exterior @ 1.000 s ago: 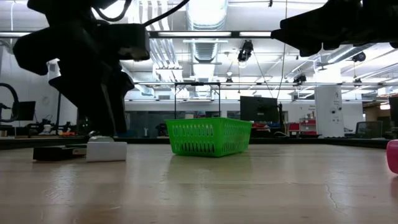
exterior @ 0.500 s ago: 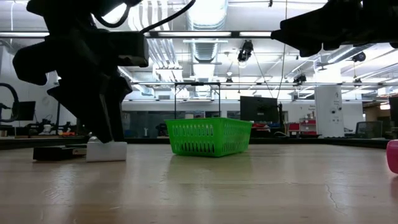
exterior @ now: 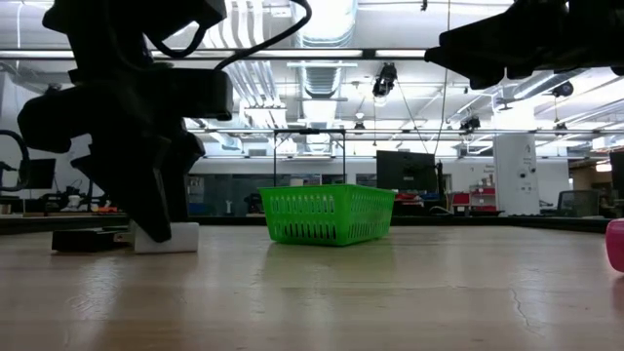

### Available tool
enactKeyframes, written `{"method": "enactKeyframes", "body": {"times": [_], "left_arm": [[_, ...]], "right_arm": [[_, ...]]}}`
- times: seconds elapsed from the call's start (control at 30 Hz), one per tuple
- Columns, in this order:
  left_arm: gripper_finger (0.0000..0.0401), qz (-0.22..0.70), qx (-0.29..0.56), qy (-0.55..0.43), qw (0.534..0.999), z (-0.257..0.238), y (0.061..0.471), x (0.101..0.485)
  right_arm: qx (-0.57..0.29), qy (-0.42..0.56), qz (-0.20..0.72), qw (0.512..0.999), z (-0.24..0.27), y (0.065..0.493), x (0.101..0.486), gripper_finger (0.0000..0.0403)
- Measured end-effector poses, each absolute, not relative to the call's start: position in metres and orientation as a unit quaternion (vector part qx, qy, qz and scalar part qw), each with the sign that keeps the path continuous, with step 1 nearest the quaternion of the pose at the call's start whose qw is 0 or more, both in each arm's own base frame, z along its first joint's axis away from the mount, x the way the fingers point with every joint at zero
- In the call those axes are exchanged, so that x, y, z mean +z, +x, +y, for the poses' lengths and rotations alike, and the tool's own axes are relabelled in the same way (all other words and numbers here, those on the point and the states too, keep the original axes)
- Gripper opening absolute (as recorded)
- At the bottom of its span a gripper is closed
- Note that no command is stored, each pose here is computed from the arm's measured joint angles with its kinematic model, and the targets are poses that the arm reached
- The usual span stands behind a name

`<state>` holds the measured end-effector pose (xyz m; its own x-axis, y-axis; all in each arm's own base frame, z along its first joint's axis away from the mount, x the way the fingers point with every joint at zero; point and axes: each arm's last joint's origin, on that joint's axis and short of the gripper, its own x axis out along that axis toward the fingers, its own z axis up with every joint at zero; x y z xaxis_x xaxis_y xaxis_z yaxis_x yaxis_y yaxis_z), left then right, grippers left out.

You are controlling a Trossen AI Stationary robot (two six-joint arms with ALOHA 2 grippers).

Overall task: Pick & Place Office items
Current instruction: Put the big white charger adapter into the blue bin

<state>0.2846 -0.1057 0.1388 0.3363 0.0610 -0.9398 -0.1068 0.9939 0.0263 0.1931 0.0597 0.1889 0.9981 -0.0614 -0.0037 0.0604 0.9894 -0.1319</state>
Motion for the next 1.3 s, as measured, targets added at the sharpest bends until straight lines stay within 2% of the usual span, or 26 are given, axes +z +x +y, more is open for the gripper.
{"method": "enactKeyframes", "body": {"times": [0.4,0.7,0.8,0.97,1.3], "left_arm": [[0.025,0.586,0.072,-0.013,0.807,-0.106,0.288,0.122],[0.0248,0.583,0.072,-0.014,0.809,-0.106,0.288,0.124],[0.0228,0.583,0.071,-0.014,0.809,-0.106,0.288,0.123],[0.0158,0.584,0.064,-0.008,0.809,-0.107,0.288,0.123],[0.0158,0.588,0.038,0.028,0.808,-0.106,0.288,0.123]], "right_arm": [[-0.031,-0.066,0.004,0.997,0.06,0.193,0.189,0.0228],[-0.031,-0.066,0.004,0.997,0.06,0.193,0.189,0.0228],[-0.031,-0.066,0.004,0.997,0.06,0.193,0.189,0.0228],[-0.031,-0.066,0.004,0.997,0.06,0.193,0.189,0.0228],[-0.031,-0.066,0.004,0.997,0.06,0.193,0.189,0.0228]]}}
